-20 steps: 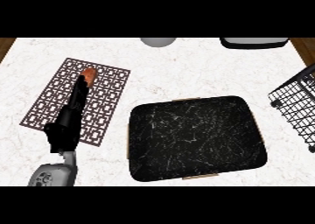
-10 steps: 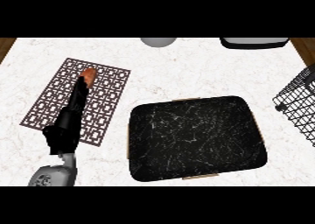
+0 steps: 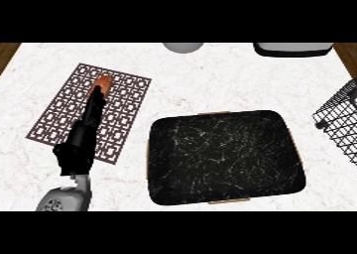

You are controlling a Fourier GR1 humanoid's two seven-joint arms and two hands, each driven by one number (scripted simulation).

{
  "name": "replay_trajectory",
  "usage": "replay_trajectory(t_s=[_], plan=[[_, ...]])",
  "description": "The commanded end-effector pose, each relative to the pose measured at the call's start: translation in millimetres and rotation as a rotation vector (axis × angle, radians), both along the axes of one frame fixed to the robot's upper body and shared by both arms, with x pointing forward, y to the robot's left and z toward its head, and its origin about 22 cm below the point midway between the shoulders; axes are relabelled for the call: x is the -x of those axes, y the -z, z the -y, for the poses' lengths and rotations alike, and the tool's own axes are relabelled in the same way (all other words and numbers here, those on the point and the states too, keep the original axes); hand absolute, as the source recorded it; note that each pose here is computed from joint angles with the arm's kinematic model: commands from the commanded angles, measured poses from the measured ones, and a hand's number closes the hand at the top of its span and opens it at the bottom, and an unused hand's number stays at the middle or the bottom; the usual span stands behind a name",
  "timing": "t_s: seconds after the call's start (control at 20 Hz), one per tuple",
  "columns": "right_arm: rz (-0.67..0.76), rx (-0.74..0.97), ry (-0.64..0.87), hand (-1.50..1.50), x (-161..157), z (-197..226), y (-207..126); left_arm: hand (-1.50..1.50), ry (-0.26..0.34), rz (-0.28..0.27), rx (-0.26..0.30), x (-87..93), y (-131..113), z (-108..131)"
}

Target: Pick the cupcake from the tray and place it in the tiered basket

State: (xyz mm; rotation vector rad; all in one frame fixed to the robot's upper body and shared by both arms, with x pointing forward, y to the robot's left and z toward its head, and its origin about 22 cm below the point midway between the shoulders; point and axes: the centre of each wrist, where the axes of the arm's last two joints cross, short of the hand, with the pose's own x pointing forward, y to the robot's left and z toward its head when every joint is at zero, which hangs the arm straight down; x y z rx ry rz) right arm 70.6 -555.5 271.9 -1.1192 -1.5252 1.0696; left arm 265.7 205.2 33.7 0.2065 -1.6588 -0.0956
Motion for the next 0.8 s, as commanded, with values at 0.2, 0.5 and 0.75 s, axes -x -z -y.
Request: replay_trajectory(t_s=[0.2,0.5,0.75], plan=[[-0.067,-0.272,-0.104,1.50,-18.7,-1.2,-40.1,0.00,0.010,-0.001,-0.011,-7.7,0.7,0.9],[-0.027,-0.270,-0.023,1.50,-59.4,-8.2,-27.6,0.00,0.036,0.015,-0.002,-11.2,-18.8,1.1],[0.002,-0.193,0.022,1.50,-87.7,-2.7,-36.7,0.00,0.022,0.009,0.005,0.8,6.0,12.4]])
